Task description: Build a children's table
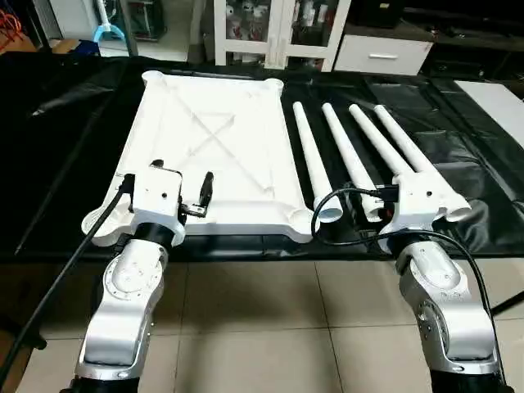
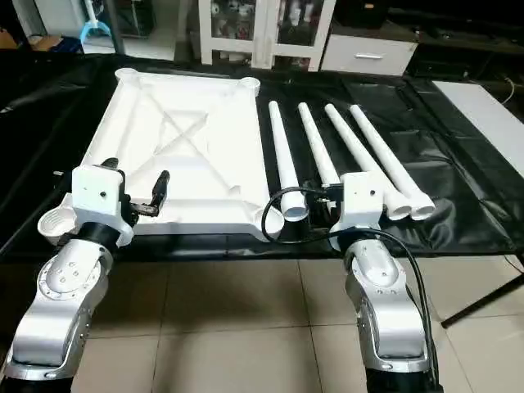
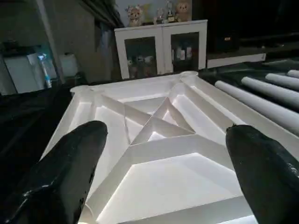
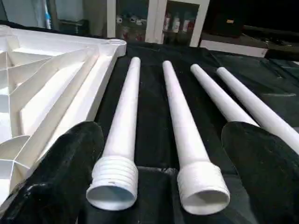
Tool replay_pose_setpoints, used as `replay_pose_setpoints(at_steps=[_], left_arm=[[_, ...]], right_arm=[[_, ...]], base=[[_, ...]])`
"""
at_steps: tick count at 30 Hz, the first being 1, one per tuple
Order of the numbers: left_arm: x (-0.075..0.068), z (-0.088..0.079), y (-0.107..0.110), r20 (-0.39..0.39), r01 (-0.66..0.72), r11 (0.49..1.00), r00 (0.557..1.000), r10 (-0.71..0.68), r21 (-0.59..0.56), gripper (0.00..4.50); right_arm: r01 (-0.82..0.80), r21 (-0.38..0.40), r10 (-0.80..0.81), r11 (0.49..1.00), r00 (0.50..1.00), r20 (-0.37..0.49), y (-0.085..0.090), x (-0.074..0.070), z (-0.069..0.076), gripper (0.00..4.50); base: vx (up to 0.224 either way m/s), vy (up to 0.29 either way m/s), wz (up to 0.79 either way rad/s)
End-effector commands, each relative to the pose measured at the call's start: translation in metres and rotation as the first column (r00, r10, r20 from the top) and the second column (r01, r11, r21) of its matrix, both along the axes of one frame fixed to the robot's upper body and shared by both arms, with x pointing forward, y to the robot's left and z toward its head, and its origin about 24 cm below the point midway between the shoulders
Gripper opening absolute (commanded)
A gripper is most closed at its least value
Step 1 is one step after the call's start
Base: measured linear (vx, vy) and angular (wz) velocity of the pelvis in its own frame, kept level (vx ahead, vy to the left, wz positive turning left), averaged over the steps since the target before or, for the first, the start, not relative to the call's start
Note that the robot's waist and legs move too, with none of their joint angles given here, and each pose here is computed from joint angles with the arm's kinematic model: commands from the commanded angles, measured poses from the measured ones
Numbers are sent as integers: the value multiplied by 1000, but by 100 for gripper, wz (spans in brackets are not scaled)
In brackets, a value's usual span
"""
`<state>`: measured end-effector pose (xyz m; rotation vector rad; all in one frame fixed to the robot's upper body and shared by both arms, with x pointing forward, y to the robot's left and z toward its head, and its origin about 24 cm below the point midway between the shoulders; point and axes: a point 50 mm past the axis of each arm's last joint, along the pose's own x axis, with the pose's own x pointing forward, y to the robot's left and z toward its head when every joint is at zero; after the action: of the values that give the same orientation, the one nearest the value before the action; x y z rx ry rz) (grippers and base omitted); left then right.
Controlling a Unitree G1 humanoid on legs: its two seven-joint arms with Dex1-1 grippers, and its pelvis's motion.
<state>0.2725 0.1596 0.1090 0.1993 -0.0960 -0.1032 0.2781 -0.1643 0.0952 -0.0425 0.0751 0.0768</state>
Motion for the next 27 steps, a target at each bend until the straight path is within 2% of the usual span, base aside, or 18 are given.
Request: replay_pose_setpoints(at_steps=[1, 6, 11, 13, 25, 27], left_arm=[[2, 5, 0, 11, 2, 1000, 1000, -2, 0, 450], [-2, 6, 2, 6, -3, 1000, 1000, 3, -2, 450], [-3, 5, 3, -4, 5, 1000, 1000, -5, 15, 450], [-3, 4, 1, -12, 14, 1000, 1000, -14, 6, 450], [1, 1, -7, -31, 61, 998, 998, -61, -23, 450], [2, 1, -8, -26, 65, 998, 998, -65, -9, 450]], right_arm=[[-7, 2, 7, 1000, 1000, 23, -3, 1, 5, 448], [-30, -43, 31, 999, 999, 25, -1, 0, 6, 448], [-23, -22, 23, 999, 1000, 11, 0, -1, 3, 448], [-1, 13, 1, 1000, 1000, 4, -1, -2, 2, 448], [39, -4, -39, 999, 999, 6, -9, -7, 4, 448], [45, -6, -45, 999, 999, -9, -10, -8, 1, 448]], base=[[0, 0, 0], [9, 5, 36], [30, -50, 53], [65, -79, 38], [57, 40, 12], [69, 3, 11]])
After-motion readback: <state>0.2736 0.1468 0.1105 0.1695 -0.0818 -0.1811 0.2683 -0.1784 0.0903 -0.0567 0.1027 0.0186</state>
